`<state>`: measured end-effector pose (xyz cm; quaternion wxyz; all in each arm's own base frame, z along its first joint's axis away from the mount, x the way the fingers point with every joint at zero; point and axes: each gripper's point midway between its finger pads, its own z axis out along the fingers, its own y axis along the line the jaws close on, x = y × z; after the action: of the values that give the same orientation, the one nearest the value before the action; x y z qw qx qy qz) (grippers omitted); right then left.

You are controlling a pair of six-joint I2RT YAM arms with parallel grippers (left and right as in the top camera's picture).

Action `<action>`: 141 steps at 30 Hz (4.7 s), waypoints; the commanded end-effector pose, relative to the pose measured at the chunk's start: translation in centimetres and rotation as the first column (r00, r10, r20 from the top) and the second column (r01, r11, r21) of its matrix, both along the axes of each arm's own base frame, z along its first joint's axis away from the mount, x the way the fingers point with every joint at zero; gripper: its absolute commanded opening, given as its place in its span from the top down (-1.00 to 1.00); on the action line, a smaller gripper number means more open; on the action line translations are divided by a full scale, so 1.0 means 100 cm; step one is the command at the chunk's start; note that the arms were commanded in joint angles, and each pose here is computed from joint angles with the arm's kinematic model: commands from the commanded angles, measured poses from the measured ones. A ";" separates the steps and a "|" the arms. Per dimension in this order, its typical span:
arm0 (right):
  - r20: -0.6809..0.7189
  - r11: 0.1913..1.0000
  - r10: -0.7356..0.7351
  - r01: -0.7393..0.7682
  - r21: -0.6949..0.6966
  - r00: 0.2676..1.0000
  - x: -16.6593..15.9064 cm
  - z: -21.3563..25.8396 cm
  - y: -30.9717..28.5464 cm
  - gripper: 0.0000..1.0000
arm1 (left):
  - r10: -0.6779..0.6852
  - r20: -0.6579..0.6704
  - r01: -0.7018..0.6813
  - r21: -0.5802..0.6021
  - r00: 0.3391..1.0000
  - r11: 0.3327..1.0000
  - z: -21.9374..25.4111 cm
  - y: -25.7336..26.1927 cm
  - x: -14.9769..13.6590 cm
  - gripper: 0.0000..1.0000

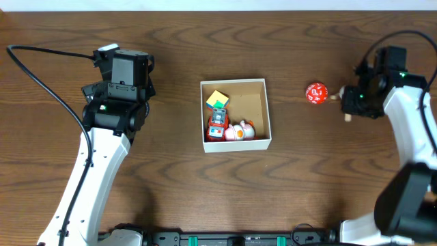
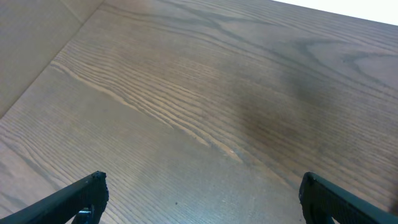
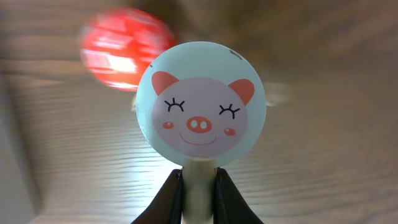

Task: Pack container
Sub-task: 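Carry the rattle drum into the box and release it, then move the right gripper to the red lettered ball and grasp it, then carry the red ball over the box and lower it inside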

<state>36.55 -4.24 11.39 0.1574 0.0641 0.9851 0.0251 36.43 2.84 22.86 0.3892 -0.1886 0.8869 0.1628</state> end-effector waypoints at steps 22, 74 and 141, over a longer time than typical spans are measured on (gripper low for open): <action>0.211 0.418 0.908 -0.817 -0.397 0.361 -0.001 0.069 0.245 0.98 | 0.025 0.029 -0.025 0.002 0.999 1.000 0.009 0.004 0.000 -0.96; 0.429 0.940 0.227 -0.081 -0.332 0.875 0.054 0.112 0.081 -0.84 | 0.025 0.029 -0.025 0.002 0.999 1.000 0.009 0.004 0.000 -0.96; 0.362 0.973 0.232 -0.209 -0.102 0.903 0.080 0.048 0.109 0.98 | 0.024 0.029 -0.024 0.002 0.999 1.000 0.009 0.004 0.000 -0.96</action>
<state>45.07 2.94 11.77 0.2928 -0.0257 0.9554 -0.0296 36.42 2.84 22.86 0.3892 -0.1886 0.8868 0.1629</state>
